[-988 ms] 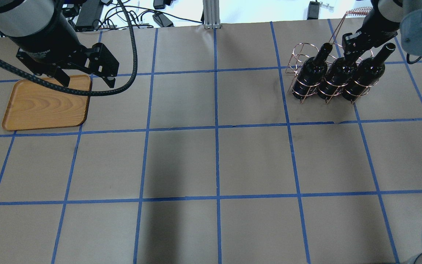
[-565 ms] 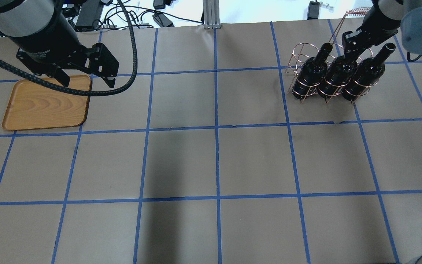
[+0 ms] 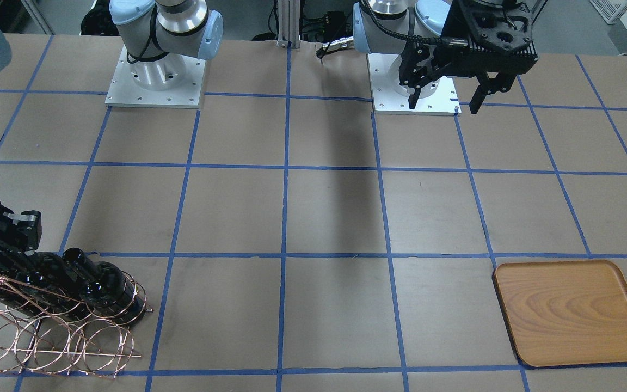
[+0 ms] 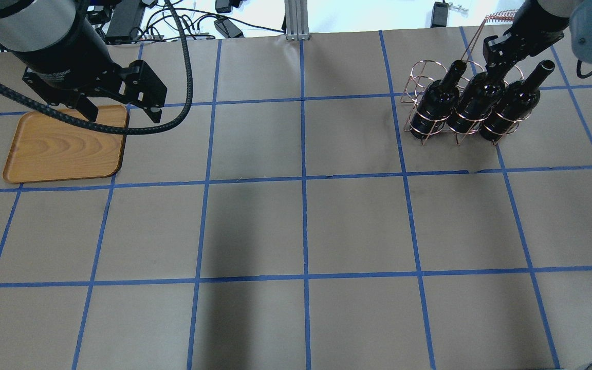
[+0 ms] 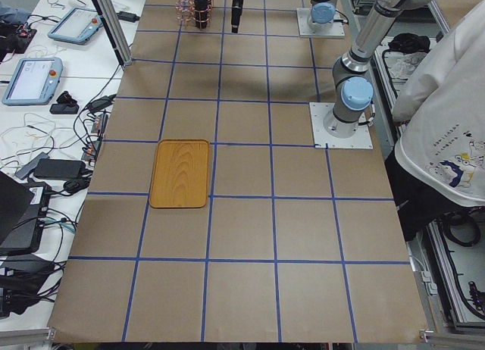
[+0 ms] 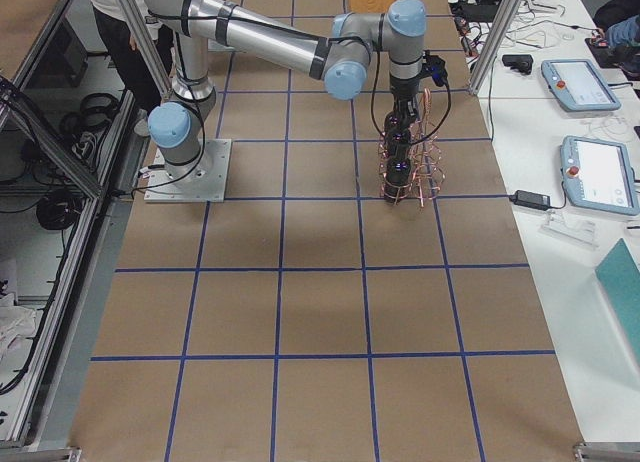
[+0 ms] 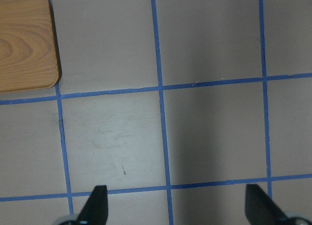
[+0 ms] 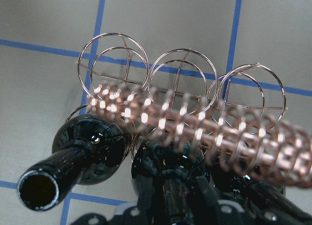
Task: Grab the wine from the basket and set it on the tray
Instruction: 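Lower the right gripper onto the nearest dark bottle in the copper basket, then close the right gripper on the bottle neck and lift it out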
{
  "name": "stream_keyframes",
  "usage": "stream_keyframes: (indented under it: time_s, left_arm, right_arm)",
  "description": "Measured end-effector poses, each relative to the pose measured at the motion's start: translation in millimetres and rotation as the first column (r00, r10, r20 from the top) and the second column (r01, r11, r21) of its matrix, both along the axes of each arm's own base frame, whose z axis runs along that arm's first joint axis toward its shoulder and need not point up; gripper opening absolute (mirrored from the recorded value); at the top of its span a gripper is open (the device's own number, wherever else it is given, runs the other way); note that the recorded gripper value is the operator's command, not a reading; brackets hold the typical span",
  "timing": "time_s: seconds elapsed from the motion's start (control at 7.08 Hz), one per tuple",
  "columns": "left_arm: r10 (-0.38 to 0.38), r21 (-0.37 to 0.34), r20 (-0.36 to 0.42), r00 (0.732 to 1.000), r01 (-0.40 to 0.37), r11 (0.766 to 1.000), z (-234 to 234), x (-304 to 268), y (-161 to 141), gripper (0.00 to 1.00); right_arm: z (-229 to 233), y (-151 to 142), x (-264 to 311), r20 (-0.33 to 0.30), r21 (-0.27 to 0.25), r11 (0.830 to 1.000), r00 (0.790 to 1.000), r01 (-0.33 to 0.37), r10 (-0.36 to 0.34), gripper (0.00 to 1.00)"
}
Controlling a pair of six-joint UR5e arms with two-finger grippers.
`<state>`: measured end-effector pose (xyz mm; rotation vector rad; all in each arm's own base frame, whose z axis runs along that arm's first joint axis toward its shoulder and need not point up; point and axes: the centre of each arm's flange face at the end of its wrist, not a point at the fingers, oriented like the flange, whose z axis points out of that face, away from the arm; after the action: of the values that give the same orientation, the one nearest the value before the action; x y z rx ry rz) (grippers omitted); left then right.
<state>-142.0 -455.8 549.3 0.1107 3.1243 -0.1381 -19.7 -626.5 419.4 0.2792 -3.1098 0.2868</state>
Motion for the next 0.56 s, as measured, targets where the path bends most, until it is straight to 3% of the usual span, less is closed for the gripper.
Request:
stream_keyframes:
  time_s: [0.56]
  left_arm:
    - [0.000, 0.000, 0.000, 1.000, 0.000, 1.000, 0.0, 0.0, 0.0, 1.00]
  right_arm:
    - [18.2, 2.3, 1.2, 0.011, 0.048, 0.999, 1.000, -0.014, 0.013, 0.00]
